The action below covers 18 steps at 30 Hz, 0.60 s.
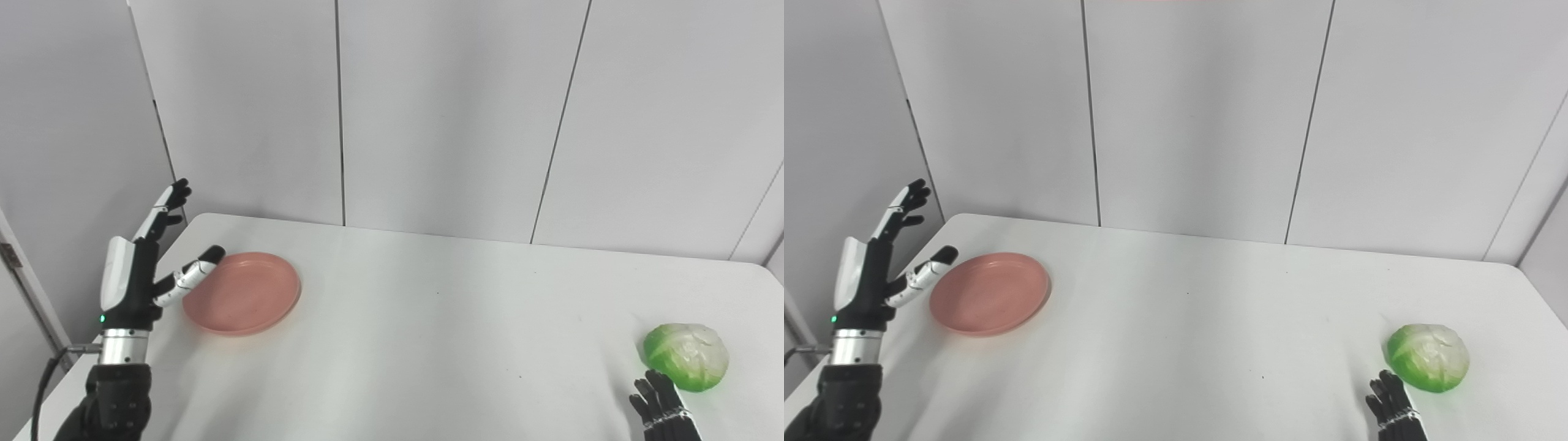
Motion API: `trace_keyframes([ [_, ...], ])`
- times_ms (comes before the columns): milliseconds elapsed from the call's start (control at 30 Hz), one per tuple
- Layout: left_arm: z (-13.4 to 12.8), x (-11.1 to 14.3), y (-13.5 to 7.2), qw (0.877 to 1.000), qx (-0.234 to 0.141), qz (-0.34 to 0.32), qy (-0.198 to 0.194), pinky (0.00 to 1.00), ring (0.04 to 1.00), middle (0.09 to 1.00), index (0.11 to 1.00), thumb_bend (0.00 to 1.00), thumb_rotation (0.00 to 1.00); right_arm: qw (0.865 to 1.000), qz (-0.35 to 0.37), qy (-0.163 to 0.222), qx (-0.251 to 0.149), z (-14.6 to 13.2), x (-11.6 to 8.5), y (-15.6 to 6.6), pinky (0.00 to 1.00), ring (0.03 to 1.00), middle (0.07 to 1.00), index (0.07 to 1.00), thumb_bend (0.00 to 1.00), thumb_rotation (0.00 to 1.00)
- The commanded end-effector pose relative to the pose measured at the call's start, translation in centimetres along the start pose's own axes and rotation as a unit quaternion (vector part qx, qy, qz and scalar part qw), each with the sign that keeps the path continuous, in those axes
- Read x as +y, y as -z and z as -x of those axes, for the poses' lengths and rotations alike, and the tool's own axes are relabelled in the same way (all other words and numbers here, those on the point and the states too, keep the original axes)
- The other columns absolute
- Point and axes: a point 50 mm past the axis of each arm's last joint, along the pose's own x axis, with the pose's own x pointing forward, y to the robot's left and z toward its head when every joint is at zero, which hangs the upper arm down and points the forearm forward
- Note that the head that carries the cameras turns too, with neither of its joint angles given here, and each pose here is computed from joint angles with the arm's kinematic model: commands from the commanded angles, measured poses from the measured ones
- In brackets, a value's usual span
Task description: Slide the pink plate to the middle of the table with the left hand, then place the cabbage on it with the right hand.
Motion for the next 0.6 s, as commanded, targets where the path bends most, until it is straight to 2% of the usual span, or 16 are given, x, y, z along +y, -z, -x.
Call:
trace_keyframes([
  [0, -3.2, 1.4, 0.0, 1.000, -0.012, 0.018, -0.021, 0.75, 0.838, 0.864, 0.865, 0.79, 0.79, 0.998, -0.012, 0.020, 0.059, 2.3, 0.1, 2.4, 0.94, 0.932, 0.941, 0.887, 0.69, 0.85],
  [100, -4.1, 1.4, 1.9, 0.996, 0.042, 0.073, -0.012, 0.78, 0.872, 0.883, 0.881, 0.78, 0.77, 0.998, -0.013, 0.022, 0.060, 2.4, 0.1, 2.4, 0.94, 0.927, 0.936, 0.884, 0.68, 0.85],
  [200, -5.4, 1.1, 3.6, 0.983, 0.093, 0.160, -0.005, 0.84, 0.917, 0.917, 0.902, 0.81, 0.78, 0.998, -0.014, 0.024, 0.060, 2.4, 0.2, 2.4, 0.94, 0.924, 0.933, 0.882, 0.68, 0.85],
  [367, -6.7, 1.0, 5.5, 0.961, 0.140, 0.239, -0.010, 0.84, 0.929, 0.937, 0.928, 0.81, 0.82, 0.998, -0.016, 0.025, 0.059, 2.5, 0.2, 2.3, 0.94, 0.925, 0.935, 0.882, 0.66, 0.84],
  [467, -7.2, 0.8, 6.2, 0.946, 0.166, 0.277, -0.015, 0.83, 0.921, 0.931, 0.942, 0.88, 0.83, 0.998, -0.015, 0.025, 0.059, 2.5, 0.3, 2.2, 0.93, 0.921, 0.933, 0.877, 0.68, 0.84],
  [567, -7.7, 0.4, 6.8, 0.930, 0.192, 0.312, -0.017, 0.84, 0.921, 0.926, 0.926, 0.86, 0.82, 0.998, -0.018, 0.025, 0.059, 2.6, 0.3, 2.2, 0.93, 0.918, 0.930, 0.872, 0.69, 0.83],
])
